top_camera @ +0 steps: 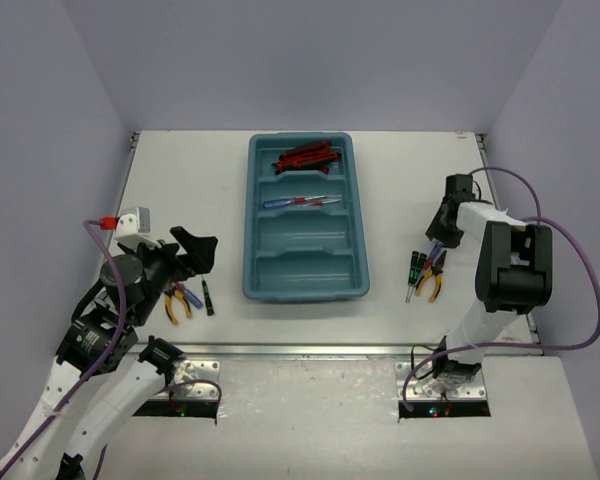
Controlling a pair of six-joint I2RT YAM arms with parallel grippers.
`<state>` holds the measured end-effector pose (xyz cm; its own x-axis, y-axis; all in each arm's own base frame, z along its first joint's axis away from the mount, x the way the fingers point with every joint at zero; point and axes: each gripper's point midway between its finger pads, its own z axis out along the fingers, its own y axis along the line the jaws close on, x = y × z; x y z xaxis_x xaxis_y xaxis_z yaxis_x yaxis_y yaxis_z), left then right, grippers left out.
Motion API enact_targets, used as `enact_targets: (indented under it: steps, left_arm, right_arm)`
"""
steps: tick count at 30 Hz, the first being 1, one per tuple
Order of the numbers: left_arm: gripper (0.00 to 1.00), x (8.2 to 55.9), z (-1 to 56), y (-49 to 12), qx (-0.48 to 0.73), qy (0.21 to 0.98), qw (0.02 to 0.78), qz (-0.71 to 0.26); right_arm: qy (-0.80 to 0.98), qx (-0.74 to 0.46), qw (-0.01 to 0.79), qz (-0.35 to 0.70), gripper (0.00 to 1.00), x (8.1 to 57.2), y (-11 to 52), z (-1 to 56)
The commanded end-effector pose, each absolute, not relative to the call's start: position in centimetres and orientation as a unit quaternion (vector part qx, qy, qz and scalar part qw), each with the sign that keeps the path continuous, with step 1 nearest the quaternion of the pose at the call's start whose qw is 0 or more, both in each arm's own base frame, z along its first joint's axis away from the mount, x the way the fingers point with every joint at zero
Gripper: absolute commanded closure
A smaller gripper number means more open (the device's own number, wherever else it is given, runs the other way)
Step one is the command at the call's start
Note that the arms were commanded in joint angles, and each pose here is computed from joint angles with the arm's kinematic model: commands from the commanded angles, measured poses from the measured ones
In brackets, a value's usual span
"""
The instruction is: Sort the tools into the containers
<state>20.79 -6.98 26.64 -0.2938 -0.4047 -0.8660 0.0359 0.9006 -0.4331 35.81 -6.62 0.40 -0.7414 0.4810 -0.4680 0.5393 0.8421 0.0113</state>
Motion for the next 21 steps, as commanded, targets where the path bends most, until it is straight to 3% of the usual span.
enact_targets:
  steps: [1,12,21]
  left_arm:
    - [0.0,21.2,27.5,-7.4,-0.108,0.772,0.595,-0.198]
    - [0.0,21.4,27.3,-7.5,-0.107,0.776,0.59,-0.196]
    - [0.0,21.4,27.2,-7.6,-0.106,0.778,0.588,-0.195]
  right_arm:
    - [0.921,0.289,0.251,-0.071,0.62,35.9,-7.1,0.4]
    - [0.92,0.3,0.241,-0.075,0.75,35.5,-7.1,-0.6]
    - [0.917,0.274,0.275,-0.094,0.86,35.8,-8.0,3.3]
